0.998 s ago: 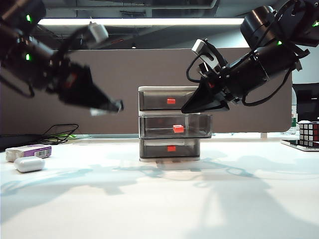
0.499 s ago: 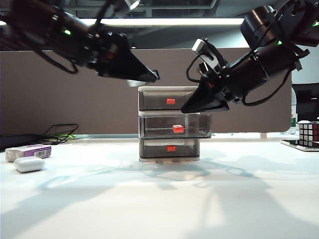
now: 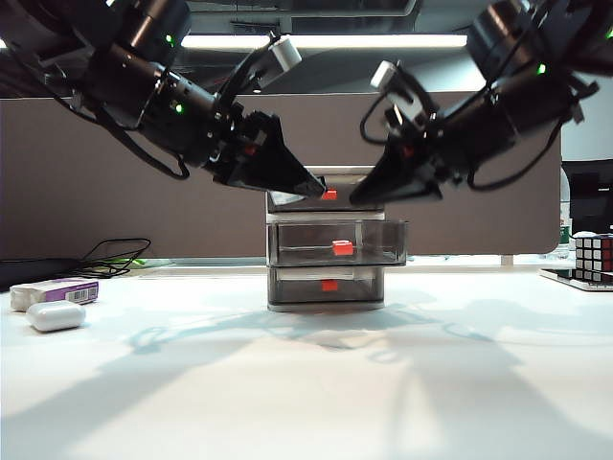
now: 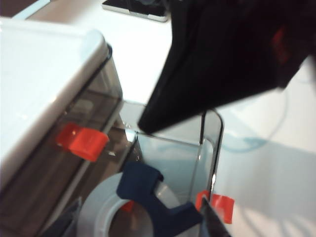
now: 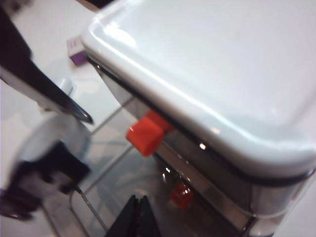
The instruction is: Open the second layer of the drawer on the table, pick up the transparent tape on the table and put it in, and finally close the drawer.
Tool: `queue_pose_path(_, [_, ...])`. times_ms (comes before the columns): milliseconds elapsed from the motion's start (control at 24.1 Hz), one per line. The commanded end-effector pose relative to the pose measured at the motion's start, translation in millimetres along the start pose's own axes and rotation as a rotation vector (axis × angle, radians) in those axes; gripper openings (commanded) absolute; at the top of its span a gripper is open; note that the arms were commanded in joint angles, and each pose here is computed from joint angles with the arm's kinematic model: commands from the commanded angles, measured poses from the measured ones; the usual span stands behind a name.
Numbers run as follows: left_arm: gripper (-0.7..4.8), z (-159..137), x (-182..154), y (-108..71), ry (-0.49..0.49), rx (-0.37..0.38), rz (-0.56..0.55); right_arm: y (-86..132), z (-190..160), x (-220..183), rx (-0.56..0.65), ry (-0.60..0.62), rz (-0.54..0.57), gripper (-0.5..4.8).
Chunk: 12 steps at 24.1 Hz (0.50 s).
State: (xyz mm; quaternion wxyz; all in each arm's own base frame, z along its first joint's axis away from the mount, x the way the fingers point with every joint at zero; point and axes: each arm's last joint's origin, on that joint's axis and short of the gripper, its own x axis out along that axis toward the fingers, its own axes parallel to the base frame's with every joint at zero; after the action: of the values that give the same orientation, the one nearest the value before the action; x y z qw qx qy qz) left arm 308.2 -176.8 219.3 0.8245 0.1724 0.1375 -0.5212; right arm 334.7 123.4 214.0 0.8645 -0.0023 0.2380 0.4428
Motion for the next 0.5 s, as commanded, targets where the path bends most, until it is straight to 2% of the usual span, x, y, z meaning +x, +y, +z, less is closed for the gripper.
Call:
queue_pose_path(42, [-0.03, 0.5, 5.1, -0.5, -0.007, -0.001, -0.009, 3.8, 10.3, -6.7, -0.035, -0.04, -0.003, -0.05])
queue_pose_path(166, [0.16, 0.7, 8.0, -3.7, -0.004, 0.001, -0.02, 4.5, 10.6, -7.6, -0.033, -0.038, -0.002, -0.05])
queue_pose_path(291, [1.55, -0.7, 9.5, -3.6, 0.005, -0.004, -0.01, 4.7, 9.1, -7.6, -0.024, -0.024, -0.001, -0.05])
queue_pose_path(374, [2.22, -2.0, 10.4, -3.3, 0.013, -0.026, -0.002, 4.9, 8.5, -7.7, -0.02, -0.018, 0.001, -0.05])
queue_pose_path(499, [2.5, -2.6, 10.9, -3.2, 0.014, -0.028, -0.004, 5.4, 8.7, -8.3, -0.018, -0.017, 0.004, -0.05])
